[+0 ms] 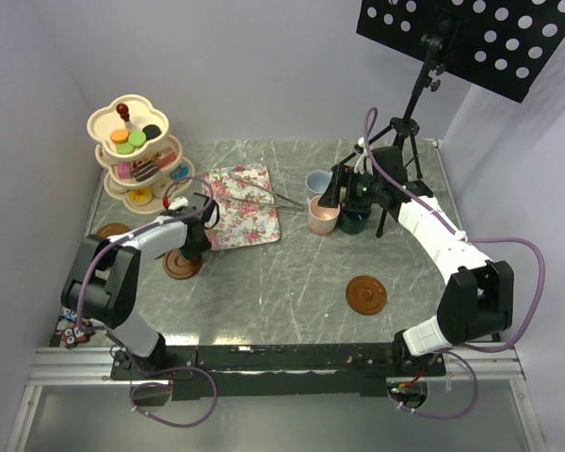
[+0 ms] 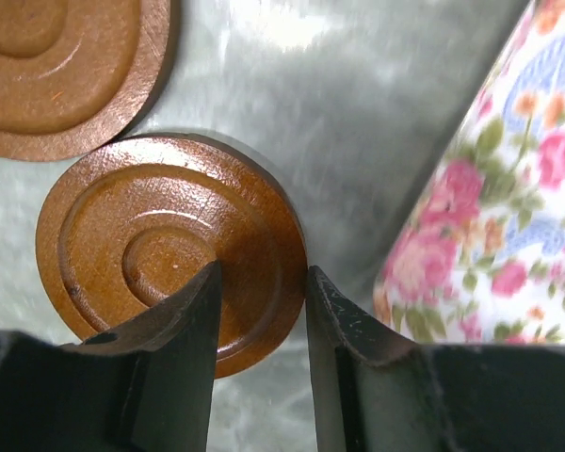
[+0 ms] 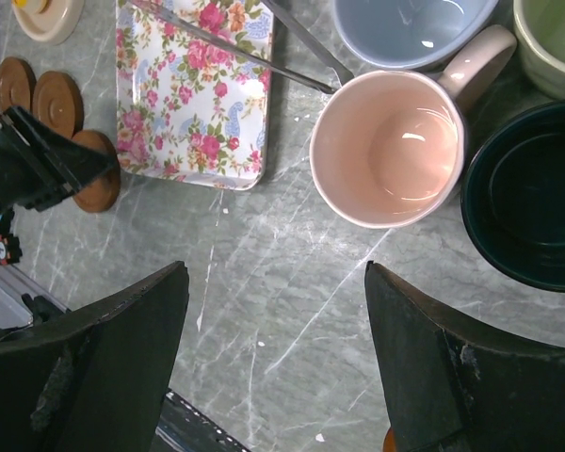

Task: Serve the afternoon tea
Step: Move the coaster to the center of the board.

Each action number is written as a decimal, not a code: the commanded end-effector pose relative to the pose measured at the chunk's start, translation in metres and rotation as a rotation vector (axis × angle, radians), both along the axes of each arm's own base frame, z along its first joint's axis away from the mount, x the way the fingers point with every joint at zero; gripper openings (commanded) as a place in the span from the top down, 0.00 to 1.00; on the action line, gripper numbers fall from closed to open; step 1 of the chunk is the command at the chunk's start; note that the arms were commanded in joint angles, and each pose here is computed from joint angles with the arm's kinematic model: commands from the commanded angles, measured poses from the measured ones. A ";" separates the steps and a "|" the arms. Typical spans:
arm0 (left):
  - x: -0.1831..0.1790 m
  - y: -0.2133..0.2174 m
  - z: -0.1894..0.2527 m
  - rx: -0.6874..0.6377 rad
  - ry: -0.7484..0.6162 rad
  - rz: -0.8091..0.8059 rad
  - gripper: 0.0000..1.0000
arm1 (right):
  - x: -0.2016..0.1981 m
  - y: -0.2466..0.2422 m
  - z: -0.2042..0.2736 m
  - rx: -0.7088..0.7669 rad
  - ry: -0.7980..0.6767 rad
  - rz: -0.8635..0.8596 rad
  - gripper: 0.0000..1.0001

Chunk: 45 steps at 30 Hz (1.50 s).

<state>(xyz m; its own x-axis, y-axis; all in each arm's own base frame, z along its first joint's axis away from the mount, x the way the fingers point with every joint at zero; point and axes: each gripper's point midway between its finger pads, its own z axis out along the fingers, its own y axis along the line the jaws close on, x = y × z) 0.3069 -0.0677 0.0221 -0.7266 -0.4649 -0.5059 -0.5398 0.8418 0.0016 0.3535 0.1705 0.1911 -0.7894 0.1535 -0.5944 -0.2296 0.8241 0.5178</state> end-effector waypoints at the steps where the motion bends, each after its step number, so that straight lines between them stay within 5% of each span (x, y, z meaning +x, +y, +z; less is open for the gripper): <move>1: 0.030 -0.001 -0.003 -0.009 -0.045 -0.072 0.72 | 0.007 -0.004 0.022 0.009 -0.069 -0.005 0.18; 12: 0.082 -0.033 0.008 -0.083 -0.130 -0.182 0.75 | 0.008 -0.007 0.026 0.004 -0.076 -0.013 0.18; 29: 0.120 0.014 0.014 0.049 -0.118 -0.025 0.75 | 0.005 -0.010 0.025 -0.004 -0.069 -0.023 0.18; 35: 0.127 0.009 0.027 0.018 -0.156 -0.065 0.64 | -0.006 -0.020 0.019 -0.062 -0.057 -0.026 0.18; 45: 0.154 -0.023 0.084 0.016 -0.283 -0.200 0.37 | -0.078 -0.043 -0.038 -0.142 0.106 -0.032 0.16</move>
